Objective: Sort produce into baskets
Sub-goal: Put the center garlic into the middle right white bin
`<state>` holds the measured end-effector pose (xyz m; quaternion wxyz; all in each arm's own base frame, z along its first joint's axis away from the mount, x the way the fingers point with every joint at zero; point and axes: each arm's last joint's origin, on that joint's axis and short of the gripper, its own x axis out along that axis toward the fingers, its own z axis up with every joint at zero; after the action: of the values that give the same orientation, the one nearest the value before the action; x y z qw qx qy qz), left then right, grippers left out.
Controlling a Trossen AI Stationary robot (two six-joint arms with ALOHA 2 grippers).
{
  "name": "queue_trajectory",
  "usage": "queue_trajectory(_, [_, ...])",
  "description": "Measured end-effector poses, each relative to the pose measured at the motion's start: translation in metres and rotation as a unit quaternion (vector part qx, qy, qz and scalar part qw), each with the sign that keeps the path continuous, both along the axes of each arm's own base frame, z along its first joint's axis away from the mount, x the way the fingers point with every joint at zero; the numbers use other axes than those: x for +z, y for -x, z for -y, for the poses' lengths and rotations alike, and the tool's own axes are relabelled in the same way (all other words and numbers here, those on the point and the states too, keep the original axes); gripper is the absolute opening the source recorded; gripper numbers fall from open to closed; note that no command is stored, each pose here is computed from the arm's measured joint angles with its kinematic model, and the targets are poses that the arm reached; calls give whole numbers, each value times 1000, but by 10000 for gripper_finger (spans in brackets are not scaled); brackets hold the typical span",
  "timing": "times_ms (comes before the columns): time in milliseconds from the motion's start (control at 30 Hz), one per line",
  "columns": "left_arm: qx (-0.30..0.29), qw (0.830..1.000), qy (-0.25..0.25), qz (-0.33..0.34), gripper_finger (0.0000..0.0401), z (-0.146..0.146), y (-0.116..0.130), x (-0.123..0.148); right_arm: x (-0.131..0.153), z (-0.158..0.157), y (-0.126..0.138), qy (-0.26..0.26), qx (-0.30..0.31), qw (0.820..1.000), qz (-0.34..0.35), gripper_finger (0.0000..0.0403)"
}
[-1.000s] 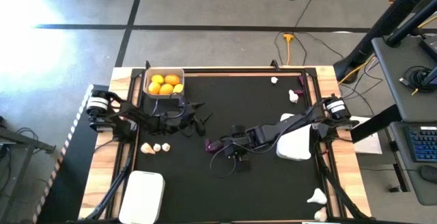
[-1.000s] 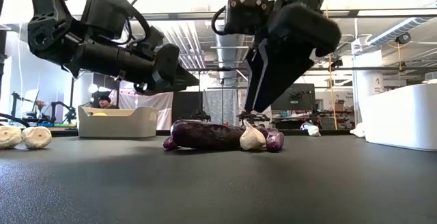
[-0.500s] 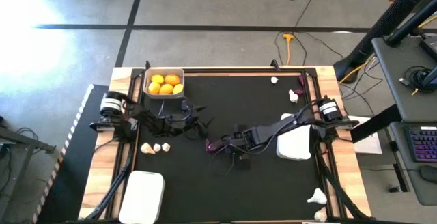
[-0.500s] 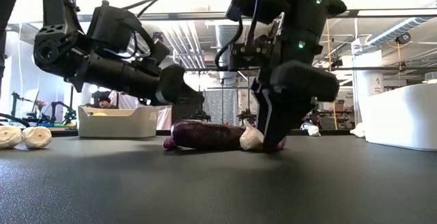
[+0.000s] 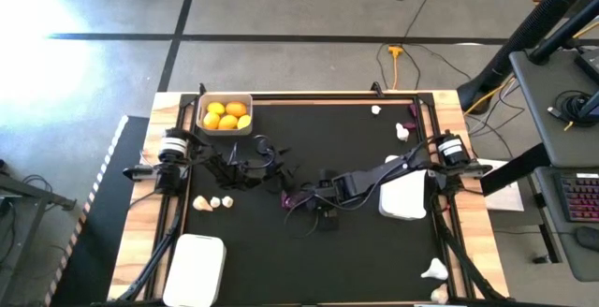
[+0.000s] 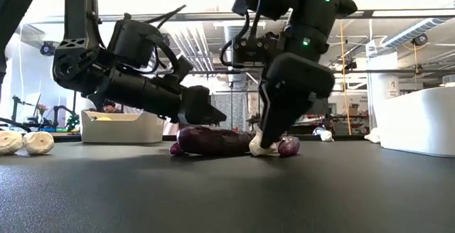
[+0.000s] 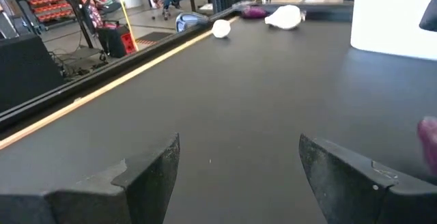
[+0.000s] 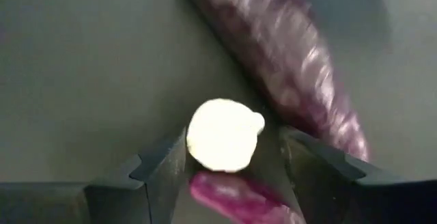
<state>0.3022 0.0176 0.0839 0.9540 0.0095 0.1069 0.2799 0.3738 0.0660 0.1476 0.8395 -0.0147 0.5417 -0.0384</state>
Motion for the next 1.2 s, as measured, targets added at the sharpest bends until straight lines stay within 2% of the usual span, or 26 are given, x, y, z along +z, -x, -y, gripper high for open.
queue_trajectory(300, [2, 1000, 7, 15, 283, 0, -2, 1, -4, 4, 0, -22, -50, 998, 14, 184])
queue_trajectory(633, [3, 1000, 16, 24, 283, 0, -2, 2, -1, 4, 1, -21, -52, 998, 9, 121])
queue_trajectory(767, [3, 1000, 16, 24, 283, 0, -2, 2, 36, 6, -1, 8, -63, 998, 8, 106])
queue_trajectory(900, [3, 1000, 16, 24, 283, 1, -2, 2, 82, 12, 13, 69, -88, 993, -21, 104])
queue_trajectory(1033, [2, 1000, 16, 24, 283, 1, -2, 2, 116, 25, 50, 108, -169, 975, -96, 104])
queue_trajectory(1200, [1, 999, 17, 27, 283, 2, -2, 3, 127, 37, 112, 116, -339, 912, -200, 103])
